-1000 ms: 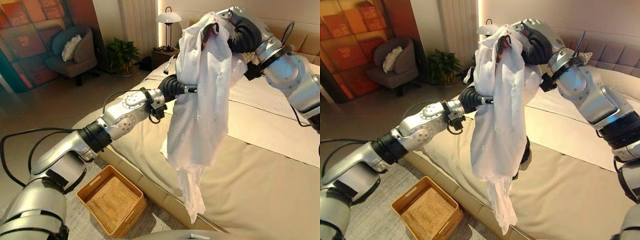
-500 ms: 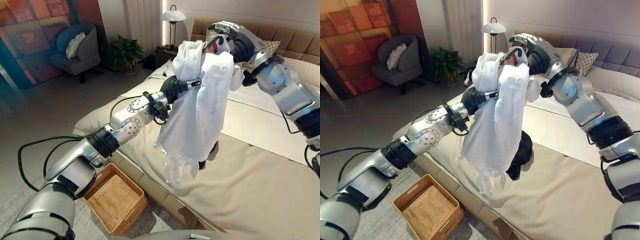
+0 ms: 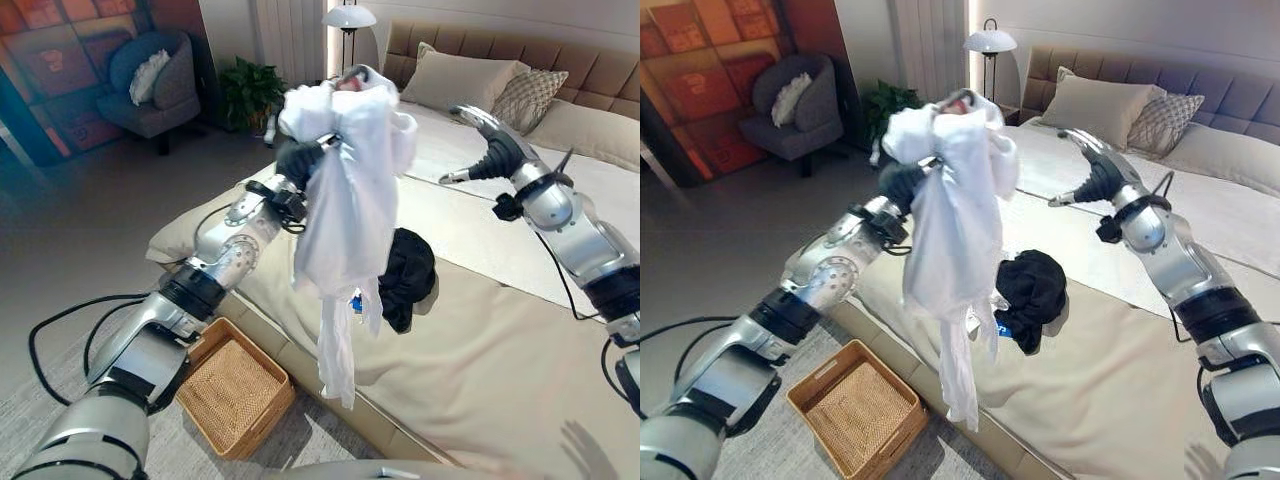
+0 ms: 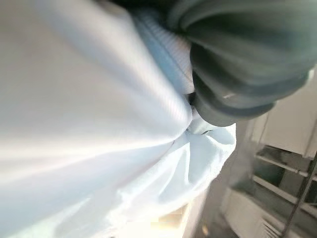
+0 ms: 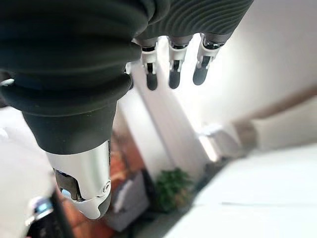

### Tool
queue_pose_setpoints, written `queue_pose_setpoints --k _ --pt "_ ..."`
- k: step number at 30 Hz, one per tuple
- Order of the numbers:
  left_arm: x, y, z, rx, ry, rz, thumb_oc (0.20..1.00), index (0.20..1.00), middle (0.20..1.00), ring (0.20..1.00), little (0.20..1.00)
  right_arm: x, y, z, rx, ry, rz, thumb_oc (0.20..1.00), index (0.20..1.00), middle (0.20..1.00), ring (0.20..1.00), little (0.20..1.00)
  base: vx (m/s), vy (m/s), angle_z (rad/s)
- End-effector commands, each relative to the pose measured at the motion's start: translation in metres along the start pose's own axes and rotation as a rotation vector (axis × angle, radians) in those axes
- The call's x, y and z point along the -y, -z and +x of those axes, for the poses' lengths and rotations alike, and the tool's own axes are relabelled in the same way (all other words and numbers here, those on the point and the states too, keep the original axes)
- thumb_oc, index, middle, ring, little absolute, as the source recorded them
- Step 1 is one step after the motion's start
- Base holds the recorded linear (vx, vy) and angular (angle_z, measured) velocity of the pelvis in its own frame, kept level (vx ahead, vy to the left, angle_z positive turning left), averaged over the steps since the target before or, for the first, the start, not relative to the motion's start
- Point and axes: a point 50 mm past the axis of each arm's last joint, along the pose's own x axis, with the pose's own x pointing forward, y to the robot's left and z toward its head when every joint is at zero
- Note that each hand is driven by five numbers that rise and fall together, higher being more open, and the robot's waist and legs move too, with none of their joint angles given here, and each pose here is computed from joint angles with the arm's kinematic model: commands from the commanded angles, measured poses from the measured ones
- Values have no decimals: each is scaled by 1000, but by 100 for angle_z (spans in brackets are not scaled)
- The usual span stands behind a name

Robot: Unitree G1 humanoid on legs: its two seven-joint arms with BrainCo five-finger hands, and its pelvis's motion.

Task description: Pick up clothes into the bucket

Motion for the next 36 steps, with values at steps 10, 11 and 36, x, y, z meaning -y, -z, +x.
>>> queue_pose_setpoints --k 10,11,36 --pt "-83 -105 -60 341 -484 665 200 200 200 200 200 -50 73 -65 -267 24 436 1000 1000 1000 1000 1000 -15 -4 7" --pt "-89 -109 -65 327 -509 733 200 200 200 200 200 -63 78 -72 -300 19 480 1000 1000 1000 1000 1000 0 0 0" --pt "-146 -102 -82 181 -944 945 200 200 200 200 200 -170 122 -138 -704 -62 491 1000 1000 1000 1000 1000 -99 8 8"
